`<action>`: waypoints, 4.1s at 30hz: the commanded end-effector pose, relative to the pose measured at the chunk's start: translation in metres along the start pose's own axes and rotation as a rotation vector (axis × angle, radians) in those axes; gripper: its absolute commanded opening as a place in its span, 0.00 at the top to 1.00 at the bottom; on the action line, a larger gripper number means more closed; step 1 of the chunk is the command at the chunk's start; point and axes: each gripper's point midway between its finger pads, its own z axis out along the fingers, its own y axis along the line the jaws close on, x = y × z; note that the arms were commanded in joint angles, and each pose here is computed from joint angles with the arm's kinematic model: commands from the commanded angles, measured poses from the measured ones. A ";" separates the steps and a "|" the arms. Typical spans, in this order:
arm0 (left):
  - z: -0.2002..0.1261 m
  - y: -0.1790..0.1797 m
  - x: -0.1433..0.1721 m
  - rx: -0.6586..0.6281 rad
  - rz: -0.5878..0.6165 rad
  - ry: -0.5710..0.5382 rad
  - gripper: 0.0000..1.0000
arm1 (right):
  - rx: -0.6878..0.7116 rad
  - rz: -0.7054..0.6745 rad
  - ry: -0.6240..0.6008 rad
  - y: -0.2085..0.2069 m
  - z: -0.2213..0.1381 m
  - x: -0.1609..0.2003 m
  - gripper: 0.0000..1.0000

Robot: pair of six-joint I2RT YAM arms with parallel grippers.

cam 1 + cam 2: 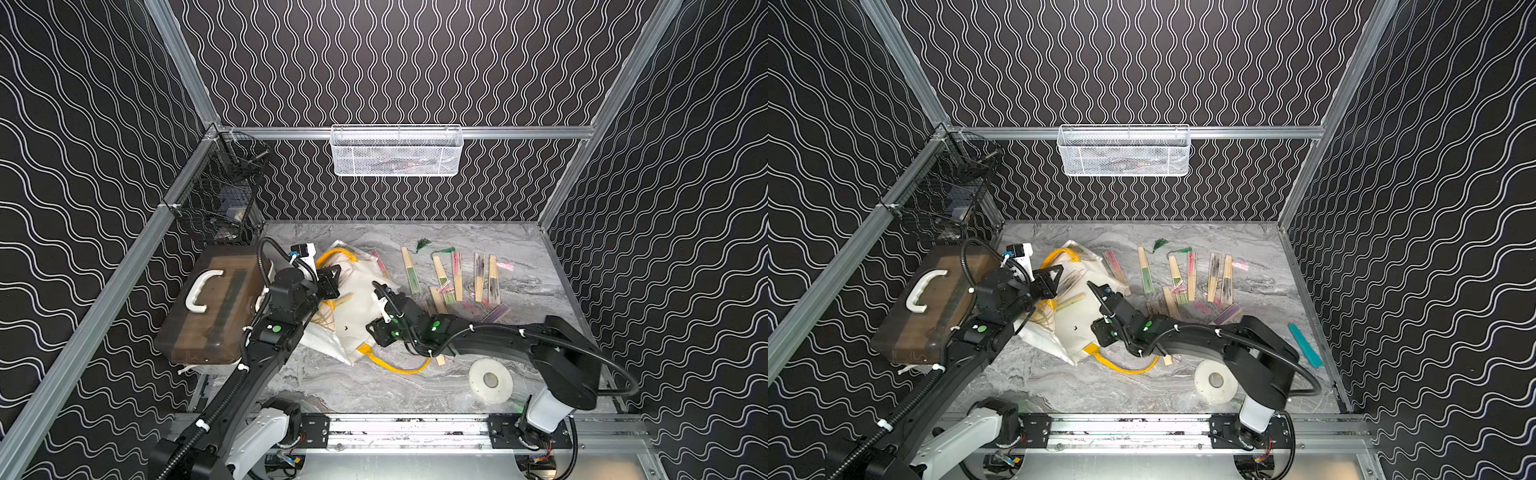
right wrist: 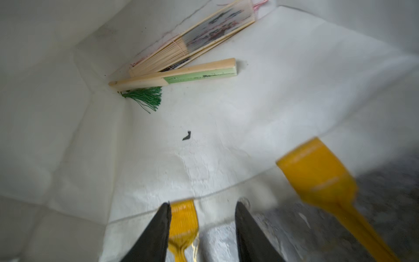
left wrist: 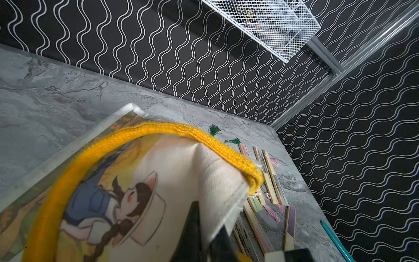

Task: Take out the folding fans from the tote bags
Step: Pick up the canvas bag from the center of the board, then pick up the folding fan from the canvas bag, then place the folding fan at the center of the board.

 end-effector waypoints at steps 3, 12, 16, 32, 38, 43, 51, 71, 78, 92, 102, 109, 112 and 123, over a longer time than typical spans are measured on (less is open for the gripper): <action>-0.002 -0.015 -0.017 0.070 0.036 -0.066 1.00 | -0.026 -0.027 -0.016 0.010 0.036 -0.002 0.53; -0.011 -0.017 -0.012 0.137 0.020 -0.148 1.00 | -0.098 0.093 -0.063 0.026 0.090 -0.014 0.41; -0.026 -0.027 -0.017 0.230 0.026 -0.258 1.00 | -0.132 0.210 -0.103 0.016 0.103 -0.026 0.34; -0.066 -0.051 -0.023 0.391 0.099 -0.421 1.00 | -0.260 0.454 -0.150 -0.016 0.106 -0.056 0.30; -0.067 -0.057 -0.021 0.449 0.076 -0.421 1.00 | -0.104 0.542 -0.117 -0.049 0.124 -0.046 0.29; -0.066 -0.058 -0.015 0.490 0.031 -0.405 1.00 | -0.079 0.585 -0.105 -0.059 0.138 -0.048 0.32; -0.064 -0.057 -0.011 0.488 0.015 -0.388 1.00 | 0.017 0.599 -0.031 -0.072 0.152 -0.032 0.59; -0.043 0.014 -0.013 -0.042 0.053 -0.242 1.00 | -0.233 0.350 -0.245 0.000 0.043 -0.094 0.87; -0.035 0.017 -0.011 -0.062 0.053 -0.206 1.00 | -0.222 0.204 -0.311 0.019 0.006 -0.111 0.87; -0.018 -0.013 -0.030 -0.066 0.420 0.093 1.00 | -0.201 0.128 -0.375 -0.002 -0.076 -0.147 0.86; -0.001 -0.030 -0.077 -0.079 0.721 0.057 1.00 | -0.172 0.101 -0.403 -0.034 -0.155 -0.152 0.86; 0.016 -0.030 -0.095 -0.093 0.959 -0.081 1.00 | -0.048 0.079 -0.360 -0.060 -0.195 -0.129 0.86; 0.027 -0.031 -0.092 -0.051 0.999 -0.078 1.00 | -0.009 0.092 -0.363 -0.069 -0.207 -0.123 0.86; 0.061 -0.013 -0.076 -0.027 1.069 0.026 1.00 | -0.077 0.062 -0.435 -0.051 -0.250 -0.142 0.86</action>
